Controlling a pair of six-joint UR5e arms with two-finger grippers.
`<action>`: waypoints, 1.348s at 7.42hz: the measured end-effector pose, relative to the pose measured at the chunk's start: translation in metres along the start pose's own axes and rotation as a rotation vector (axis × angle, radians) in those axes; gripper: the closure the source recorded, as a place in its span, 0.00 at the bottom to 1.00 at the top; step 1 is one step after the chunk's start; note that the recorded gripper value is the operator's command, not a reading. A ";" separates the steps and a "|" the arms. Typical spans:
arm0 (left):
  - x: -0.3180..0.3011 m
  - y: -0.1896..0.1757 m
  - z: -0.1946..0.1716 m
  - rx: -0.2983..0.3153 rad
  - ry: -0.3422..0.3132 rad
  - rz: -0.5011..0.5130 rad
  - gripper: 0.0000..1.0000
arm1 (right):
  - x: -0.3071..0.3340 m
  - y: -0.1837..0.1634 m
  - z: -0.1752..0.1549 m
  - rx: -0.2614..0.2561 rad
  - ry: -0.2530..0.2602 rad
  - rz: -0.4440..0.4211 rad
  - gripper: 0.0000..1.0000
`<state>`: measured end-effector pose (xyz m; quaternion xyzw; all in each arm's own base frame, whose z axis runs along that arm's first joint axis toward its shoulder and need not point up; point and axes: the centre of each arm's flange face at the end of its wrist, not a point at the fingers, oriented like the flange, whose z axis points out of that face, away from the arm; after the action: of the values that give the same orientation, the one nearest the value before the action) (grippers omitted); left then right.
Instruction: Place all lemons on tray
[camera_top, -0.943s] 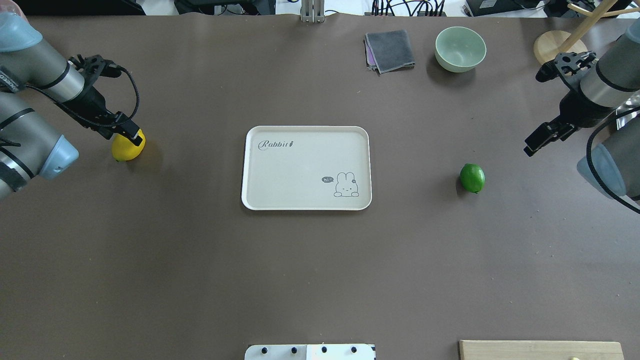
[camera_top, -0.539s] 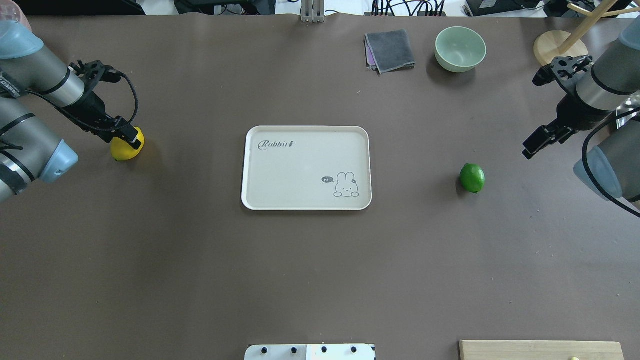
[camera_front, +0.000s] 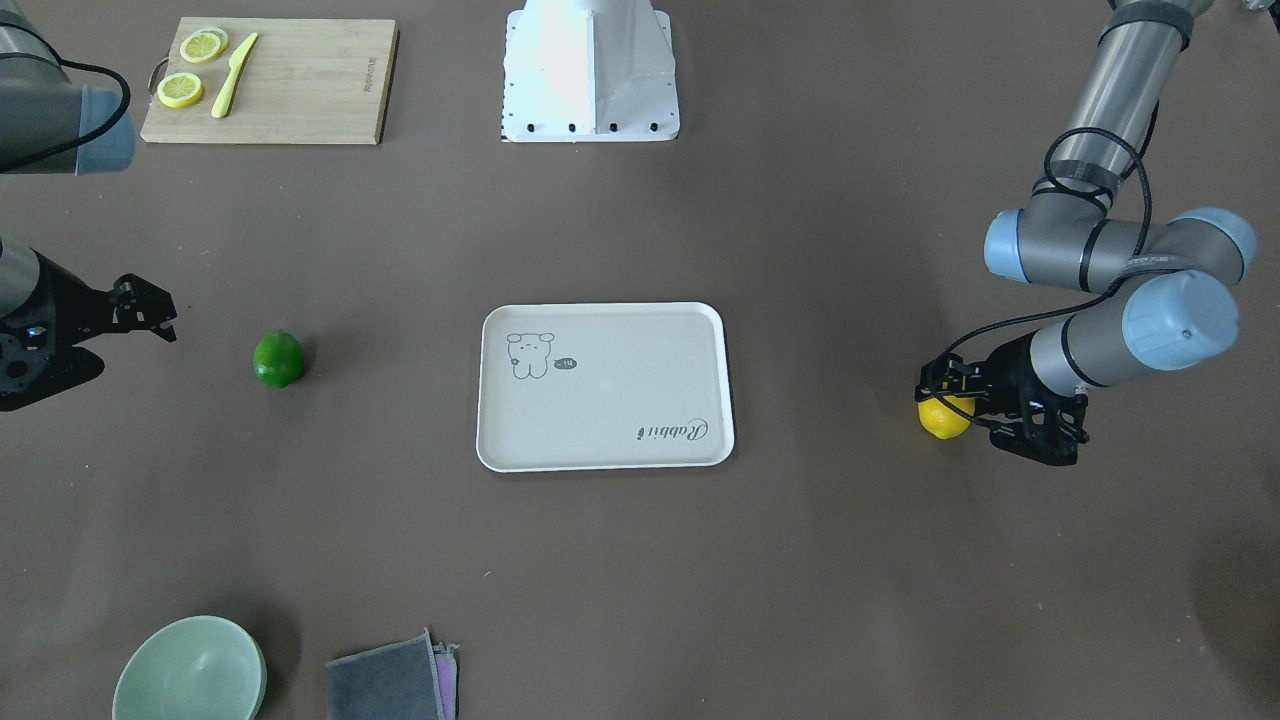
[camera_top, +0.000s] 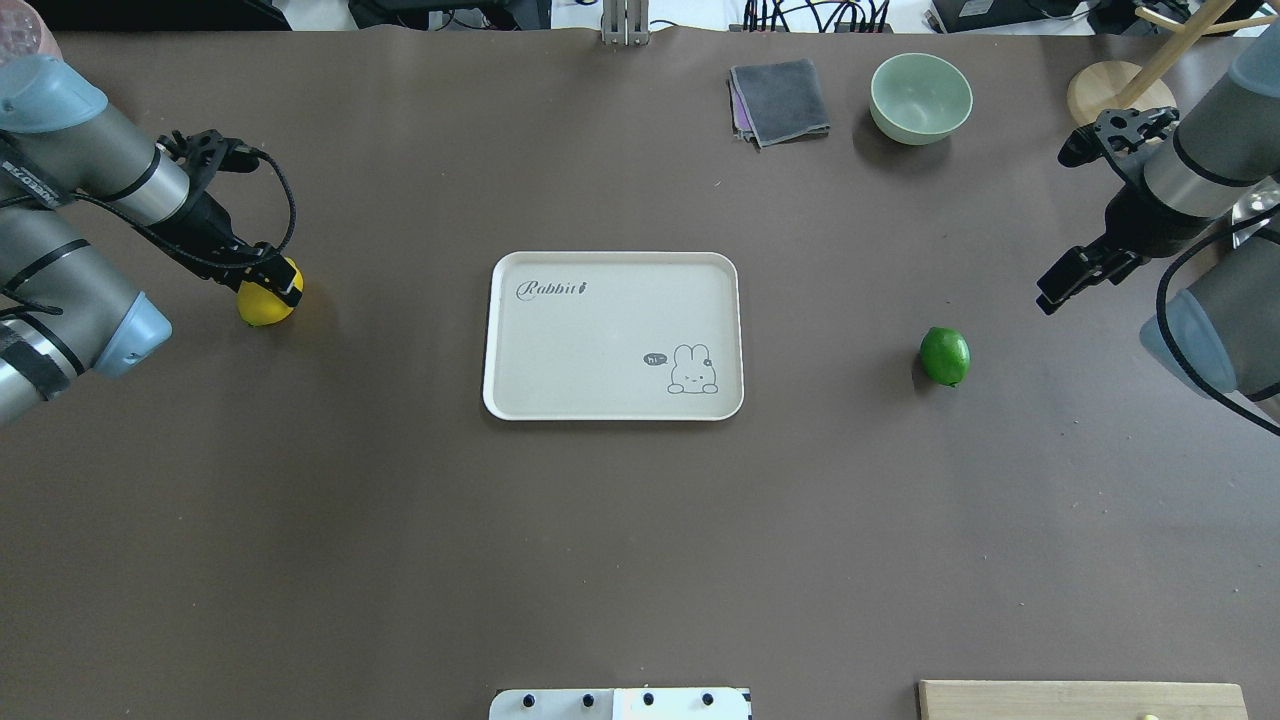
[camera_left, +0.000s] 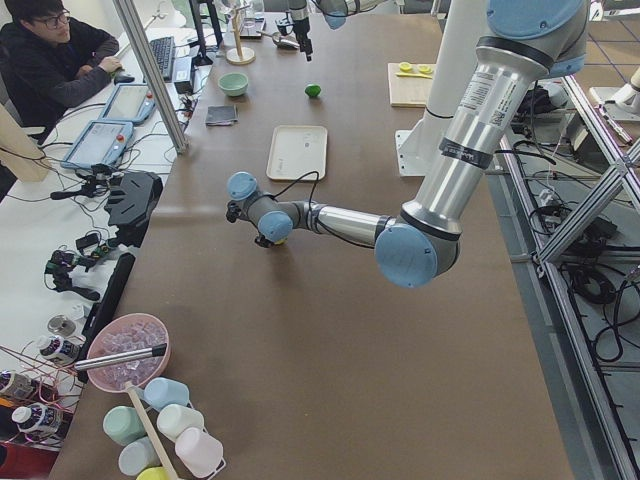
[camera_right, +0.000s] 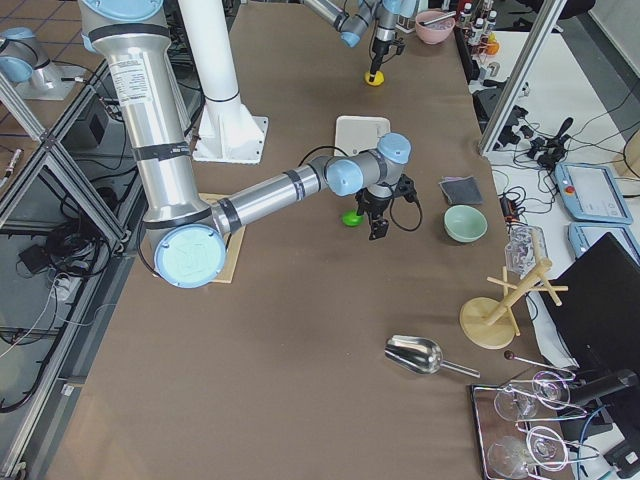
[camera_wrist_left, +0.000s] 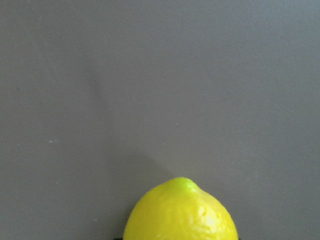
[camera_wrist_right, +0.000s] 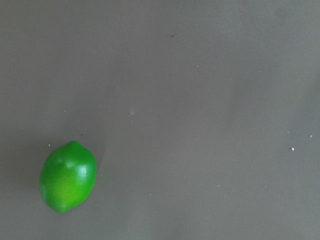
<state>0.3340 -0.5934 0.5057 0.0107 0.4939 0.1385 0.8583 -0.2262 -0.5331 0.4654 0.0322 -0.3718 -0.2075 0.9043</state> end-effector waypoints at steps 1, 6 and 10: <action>0.012 -0.004 -0.005 0.012 0.014 -0.019 1.00 | 0.000 0.000 0.000 0.000 0.000 0.002 0.00; 0.170 -0.035 0.005 0.033 0.124 -0.189 1.00 | -0.012 -0.006 -0.001 0.004 -0.007 0.029 0.00; 0.325 -0.019 0.060 0.114 0.160 -0.301 0.01 | -0.022 -0.009 -0.001 0.005 -0.013 0.040 0.00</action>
<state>0.5428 -0.5235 0.2589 -0.0258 0.5638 -0.0196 0.8253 -0.2427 -0.5331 0.4486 0.0258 -0.3785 -0.1883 0.9058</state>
